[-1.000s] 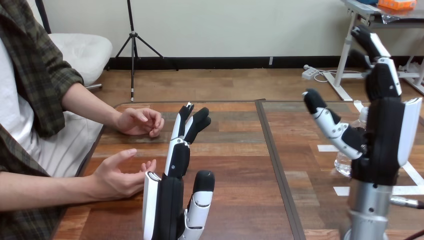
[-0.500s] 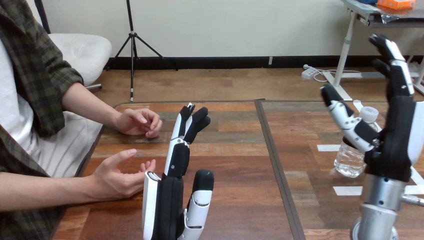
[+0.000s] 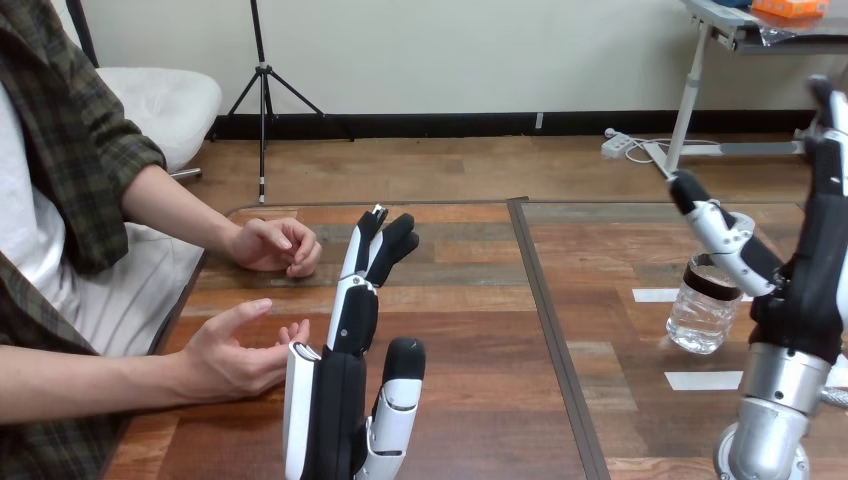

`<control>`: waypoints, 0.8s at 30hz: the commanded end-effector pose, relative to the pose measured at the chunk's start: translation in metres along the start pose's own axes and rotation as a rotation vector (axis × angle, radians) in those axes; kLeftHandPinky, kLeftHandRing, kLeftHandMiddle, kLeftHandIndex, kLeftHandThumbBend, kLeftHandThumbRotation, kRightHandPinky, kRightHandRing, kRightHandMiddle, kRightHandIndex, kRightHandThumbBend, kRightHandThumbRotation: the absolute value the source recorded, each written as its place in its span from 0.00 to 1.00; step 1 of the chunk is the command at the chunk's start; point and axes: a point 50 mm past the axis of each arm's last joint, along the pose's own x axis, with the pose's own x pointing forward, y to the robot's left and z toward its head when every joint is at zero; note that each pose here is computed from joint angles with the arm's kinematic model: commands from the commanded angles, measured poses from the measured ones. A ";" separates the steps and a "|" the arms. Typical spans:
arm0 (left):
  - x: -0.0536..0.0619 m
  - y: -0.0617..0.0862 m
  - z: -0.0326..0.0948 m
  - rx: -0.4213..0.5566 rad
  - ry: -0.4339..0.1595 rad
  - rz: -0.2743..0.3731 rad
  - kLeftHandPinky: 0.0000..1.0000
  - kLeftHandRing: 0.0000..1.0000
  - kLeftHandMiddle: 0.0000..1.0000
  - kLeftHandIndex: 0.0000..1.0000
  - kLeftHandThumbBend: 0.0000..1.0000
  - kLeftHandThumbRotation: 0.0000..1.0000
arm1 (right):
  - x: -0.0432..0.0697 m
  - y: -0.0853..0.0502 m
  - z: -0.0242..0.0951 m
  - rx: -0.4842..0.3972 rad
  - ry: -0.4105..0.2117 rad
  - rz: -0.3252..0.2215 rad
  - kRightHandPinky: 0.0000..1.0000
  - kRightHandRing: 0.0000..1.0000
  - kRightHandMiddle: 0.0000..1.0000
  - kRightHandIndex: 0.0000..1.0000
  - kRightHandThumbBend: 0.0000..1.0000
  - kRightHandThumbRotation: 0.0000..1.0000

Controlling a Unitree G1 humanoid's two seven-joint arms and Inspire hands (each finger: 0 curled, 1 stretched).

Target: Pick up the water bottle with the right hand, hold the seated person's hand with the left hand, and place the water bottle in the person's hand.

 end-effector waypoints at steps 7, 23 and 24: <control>0.015 -0.011 0.003 -0.050 -0.050 0.036 0.93 0.87 0.90 0.97 0.41 1.00 | 0.031 -0.001 0.002 0.022 -0.015 -0.038 1.00 1.00 1.00 0.96 0.96 0.55; 0.014 -0.011 0.003 -0.052 -0.037 0.032 0.94 0.88 0.91 0.97 0.43 1.00 | 0.036 -0.004 -0.013 0.039 0.084 -0.033 1.00 1.00 1.00 0.95 1.00 0.57; 0.014 -0.011 0.003 -0.050 -0.037 0.033 0.94 0.88 0.91 0.97 0.43 1.00 | 0.036 -0.003 -0.013 0.037 0.087 -0.031 1.00 1.00 1.00 0.95 1.00 0.57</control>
